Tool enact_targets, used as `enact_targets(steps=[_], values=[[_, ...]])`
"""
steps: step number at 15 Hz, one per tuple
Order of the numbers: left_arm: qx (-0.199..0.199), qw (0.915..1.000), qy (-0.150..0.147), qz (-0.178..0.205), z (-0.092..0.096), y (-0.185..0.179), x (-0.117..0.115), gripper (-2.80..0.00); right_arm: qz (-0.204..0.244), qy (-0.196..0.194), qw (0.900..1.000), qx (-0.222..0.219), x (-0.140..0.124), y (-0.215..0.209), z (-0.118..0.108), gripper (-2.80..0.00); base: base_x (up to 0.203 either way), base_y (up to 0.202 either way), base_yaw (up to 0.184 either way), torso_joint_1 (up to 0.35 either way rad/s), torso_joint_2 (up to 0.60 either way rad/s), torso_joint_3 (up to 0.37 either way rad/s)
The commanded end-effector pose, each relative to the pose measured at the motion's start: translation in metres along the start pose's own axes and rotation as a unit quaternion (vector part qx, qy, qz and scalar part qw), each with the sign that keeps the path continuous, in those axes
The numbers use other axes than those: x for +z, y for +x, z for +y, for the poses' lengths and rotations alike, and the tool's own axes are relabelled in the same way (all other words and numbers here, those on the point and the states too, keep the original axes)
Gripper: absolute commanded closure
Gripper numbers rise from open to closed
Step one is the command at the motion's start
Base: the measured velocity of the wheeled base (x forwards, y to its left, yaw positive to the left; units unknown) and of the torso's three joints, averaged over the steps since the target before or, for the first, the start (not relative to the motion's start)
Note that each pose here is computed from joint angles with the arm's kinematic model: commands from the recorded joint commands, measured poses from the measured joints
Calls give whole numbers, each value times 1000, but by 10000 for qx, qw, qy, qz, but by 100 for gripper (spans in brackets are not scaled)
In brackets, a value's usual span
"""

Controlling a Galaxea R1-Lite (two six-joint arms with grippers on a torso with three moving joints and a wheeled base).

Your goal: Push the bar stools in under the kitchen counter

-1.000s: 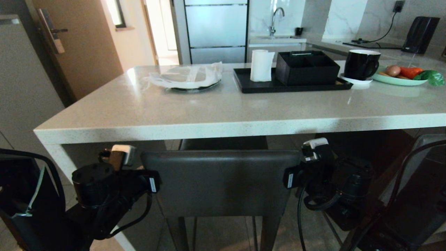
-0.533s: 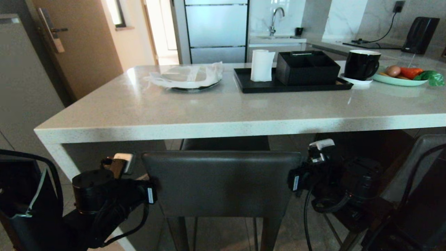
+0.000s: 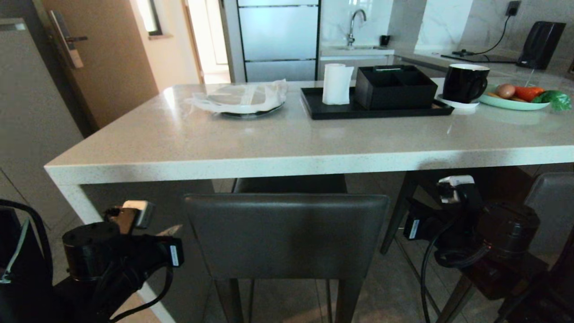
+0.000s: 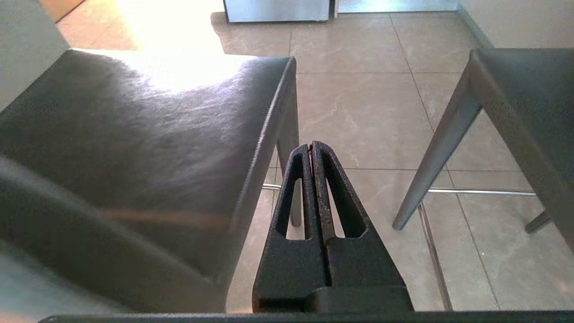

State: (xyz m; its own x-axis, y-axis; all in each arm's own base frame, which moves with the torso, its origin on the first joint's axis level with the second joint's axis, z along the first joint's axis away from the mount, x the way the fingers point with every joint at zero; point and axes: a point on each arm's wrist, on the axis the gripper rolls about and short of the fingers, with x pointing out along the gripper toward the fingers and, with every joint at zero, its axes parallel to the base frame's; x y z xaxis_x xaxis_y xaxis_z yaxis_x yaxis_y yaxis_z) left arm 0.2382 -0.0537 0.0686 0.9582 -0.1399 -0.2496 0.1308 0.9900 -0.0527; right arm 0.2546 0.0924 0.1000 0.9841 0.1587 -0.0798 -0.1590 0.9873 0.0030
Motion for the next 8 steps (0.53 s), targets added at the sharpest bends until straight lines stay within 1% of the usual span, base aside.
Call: enact_targets(steps=[1, 3, 4, 5, 7, 8], values=[[-38, 10000, -11, -45, 2, -21, 3, 0, -155, 20, 9999, 20, 10, -18, -2, 0, 0, 0, 0, 0, 0, 0], [-66, 10000, 1, -50, 2, -37, 3, 0, -74, 7, 10000, 50, 9, -38, -4, 0, 0, 0, 0, 0, 0, 0], [-58, 9999, -8, -162, 3, -45, 7, 0, -20, 0, 10000, 34, 8, -50, -6, 0, 0, 0, 0, 0, 0, 0], [-45, 9994, -36, -337, 4, -53, 13, 0, -37, 9, 10000, 14, 10, -60, -9, 0, 0, 0, 0, 0, 0, 0], [-25, 9965, -106, -831, 5, -69, 28, 0, -150, 36, 9999, -68, 14, -80, -13, 0, 0, 0, 0, 0, 0, 0], [1, 9945, -76, -1048, 6, -77, 35, 0, -176, 43, 9997, -142, 15, -90, -16, 0, 0, 0, 0, 0, 0, 0]])
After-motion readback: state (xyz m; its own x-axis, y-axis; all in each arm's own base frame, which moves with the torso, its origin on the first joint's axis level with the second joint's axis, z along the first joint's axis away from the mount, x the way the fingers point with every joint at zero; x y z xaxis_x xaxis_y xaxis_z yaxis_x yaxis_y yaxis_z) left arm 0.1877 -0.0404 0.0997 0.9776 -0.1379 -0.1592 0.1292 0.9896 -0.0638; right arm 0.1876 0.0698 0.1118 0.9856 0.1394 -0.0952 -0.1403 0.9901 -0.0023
